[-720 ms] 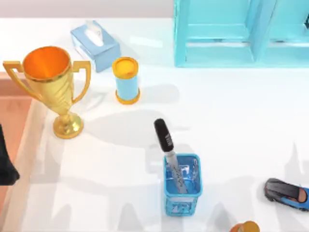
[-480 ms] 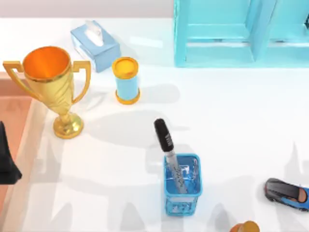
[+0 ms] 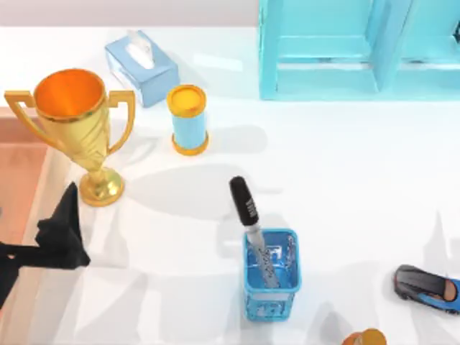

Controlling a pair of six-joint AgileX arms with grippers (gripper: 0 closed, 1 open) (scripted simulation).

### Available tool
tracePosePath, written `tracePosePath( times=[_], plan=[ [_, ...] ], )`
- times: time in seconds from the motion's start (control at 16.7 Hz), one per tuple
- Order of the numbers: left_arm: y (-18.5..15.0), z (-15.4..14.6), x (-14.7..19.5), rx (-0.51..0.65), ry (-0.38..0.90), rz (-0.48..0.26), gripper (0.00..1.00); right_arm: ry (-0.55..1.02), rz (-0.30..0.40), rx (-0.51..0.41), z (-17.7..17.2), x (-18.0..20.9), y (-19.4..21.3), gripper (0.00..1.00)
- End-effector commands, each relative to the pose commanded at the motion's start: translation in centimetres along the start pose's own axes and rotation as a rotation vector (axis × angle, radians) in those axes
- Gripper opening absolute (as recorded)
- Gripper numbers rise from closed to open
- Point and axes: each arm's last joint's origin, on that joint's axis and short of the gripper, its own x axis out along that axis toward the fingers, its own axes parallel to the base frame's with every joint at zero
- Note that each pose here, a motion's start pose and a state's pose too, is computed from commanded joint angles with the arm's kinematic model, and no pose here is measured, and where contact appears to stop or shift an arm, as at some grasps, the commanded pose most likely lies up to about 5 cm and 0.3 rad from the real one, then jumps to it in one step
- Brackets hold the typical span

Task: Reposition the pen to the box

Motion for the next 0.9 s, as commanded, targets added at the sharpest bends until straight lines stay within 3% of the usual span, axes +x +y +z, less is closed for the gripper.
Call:
tracePosePath(
  times=[0.42,0.9],
  plan=[
    [-4.9,-3.5,1.4,-0.150,0.160,-0.213,1.00,0.000,0.000,0.000,0.0,0.0,0.0,1.00],
    [-9.7,-7.0,0.0,-0.267,0.273,-0.407,1.00,0.000,0.000,0.000,0.0,0.0,0.0,1.00]
  ],
)
